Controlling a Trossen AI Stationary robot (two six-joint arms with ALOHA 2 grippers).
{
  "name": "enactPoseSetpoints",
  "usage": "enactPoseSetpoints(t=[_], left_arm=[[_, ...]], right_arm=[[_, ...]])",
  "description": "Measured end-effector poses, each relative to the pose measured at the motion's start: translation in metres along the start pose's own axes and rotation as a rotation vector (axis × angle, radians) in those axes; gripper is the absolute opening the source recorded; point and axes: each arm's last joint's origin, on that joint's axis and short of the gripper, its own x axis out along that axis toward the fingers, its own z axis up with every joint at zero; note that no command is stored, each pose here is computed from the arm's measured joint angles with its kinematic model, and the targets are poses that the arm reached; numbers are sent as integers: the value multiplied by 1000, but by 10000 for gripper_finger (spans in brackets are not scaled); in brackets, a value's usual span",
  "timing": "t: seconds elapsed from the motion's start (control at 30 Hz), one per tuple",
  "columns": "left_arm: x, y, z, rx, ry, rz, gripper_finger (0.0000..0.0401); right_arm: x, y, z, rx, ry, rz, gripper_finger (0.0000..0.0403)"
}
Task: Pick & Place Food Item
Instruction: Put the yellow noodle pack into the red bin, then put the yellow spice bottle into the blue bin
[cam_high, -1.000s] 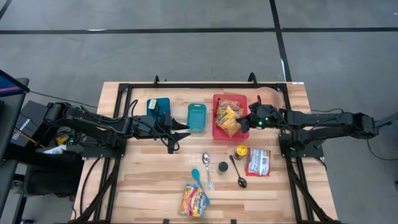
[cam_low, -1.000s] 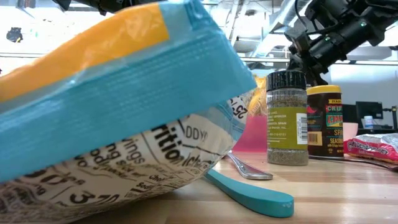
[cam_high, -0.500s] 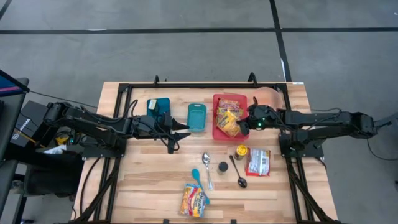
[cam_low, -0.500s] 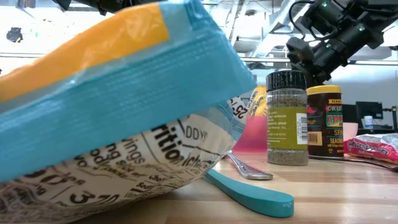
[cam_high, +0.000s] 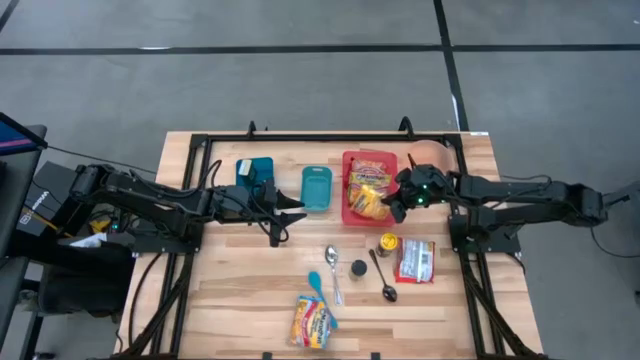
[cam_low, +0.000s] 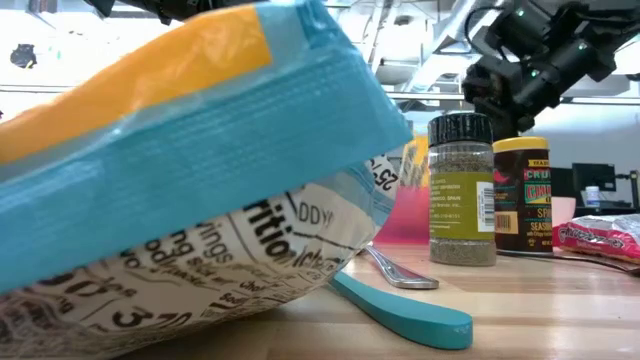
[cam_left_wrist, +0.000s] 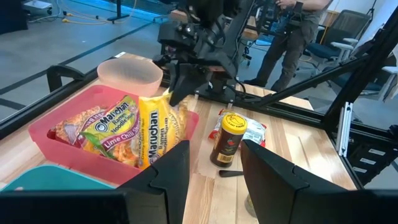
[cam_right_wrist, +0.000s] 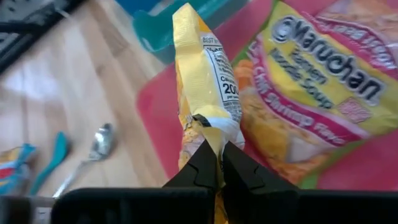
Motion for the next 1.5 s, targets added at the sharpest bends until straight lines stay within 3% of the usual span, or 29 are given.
enactPoseSetpoints(t=[0.33,0.77,1.13,1.5], left_arm=[[0,0,0,0,0,0,140],[0,0,0,0,0,0,140],[0,0,0,0,0,0,140],[0,0,0,1,1,1,140]], right_arm=[[-1,-15,7,9,-27,-60,15],[20,-22,4,-17,41,-105,114],[11,-20,6,-28,15,-93,209],[-16,-14,10,-23,-86,-47,234]])
